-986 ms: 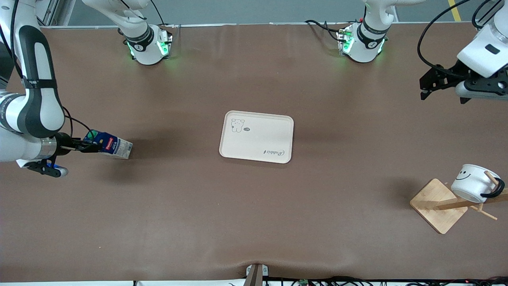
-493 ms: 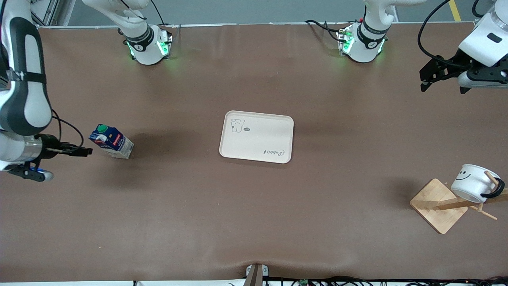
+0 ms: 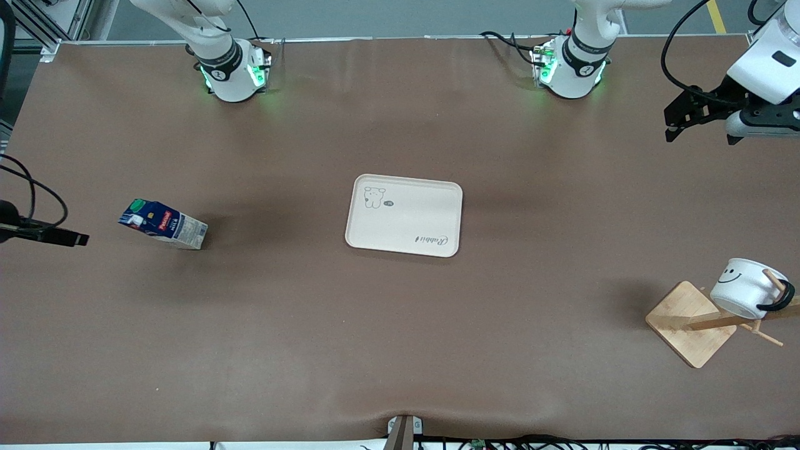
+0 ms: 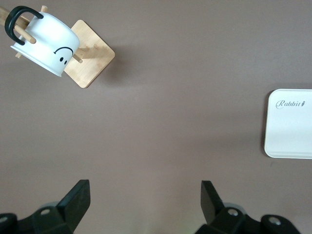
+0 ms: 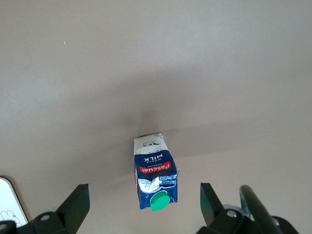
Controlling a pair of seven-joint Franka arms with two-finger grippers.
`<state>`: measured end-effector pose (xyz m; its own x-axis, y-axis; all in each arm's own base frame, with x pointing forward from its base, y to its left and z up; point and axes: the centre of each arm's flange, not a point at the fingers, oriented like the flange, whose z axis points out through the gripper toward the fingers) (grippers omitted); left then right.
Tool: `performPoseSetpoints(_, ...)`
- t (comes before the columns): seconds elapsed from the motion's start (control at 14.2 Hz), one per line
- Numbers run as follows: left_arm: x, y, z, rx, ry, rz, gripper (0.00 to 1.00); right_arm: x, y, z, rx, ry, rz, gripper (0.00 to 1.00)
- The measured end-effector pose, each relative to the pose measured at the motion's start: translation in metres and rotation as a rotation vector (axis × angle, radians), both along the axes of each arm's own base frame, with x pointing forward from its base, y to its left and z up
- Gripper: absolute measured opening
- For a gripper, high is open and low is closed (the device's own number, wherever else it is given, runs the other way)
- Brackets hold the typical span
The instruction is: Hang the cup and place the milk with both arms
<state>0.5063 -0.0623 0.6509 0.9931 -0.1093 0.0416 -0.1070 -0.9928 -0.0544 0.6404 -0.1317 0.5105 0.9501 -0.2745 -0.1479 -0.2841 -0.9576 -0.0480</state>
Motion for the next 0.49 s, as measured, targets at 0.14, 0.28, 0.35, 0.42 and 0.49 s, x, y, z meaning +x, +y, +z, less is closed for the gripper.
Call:
performPoseSetpoints(0.14, 0.0, 0.0, 0.0, 0.0, 0.0, 0.0, 1.0, -0.005, 0.004, 0.018, 0.007, 0.016, 0.009, 1.0)
performPoseSetpoints(0.28, -0.001, 0.0, 0.0, 0.0, 0.005, 0.0, 1.0, -0.015, 0.016, 0.041, 0.016, 0.022, 0.029, 1.0)
performPoseSetpoints(0.35, -0.001, 0.0, 0.002, 0.0, 0.005, 0.0, 1.0, -0.019, 0.026, 0.056, 0.018, 0.009, 0.047, 1.0)
performPoseSetpoints(0.42, -0.002, 0.0, 0.006, -0.001, 0.001, 0.001, 1.0, -0.024, 0.042, 0.076, 0.014, -0.021, 0.072, 1.0)
performPoseSetpoints(0.49, -0.002, 0.001, 0.009, -0.001, -0.004, 0.002, 1.0, -0.031, 0.06, 0.097, 0.006, -0.053, 0.102, 1.0)
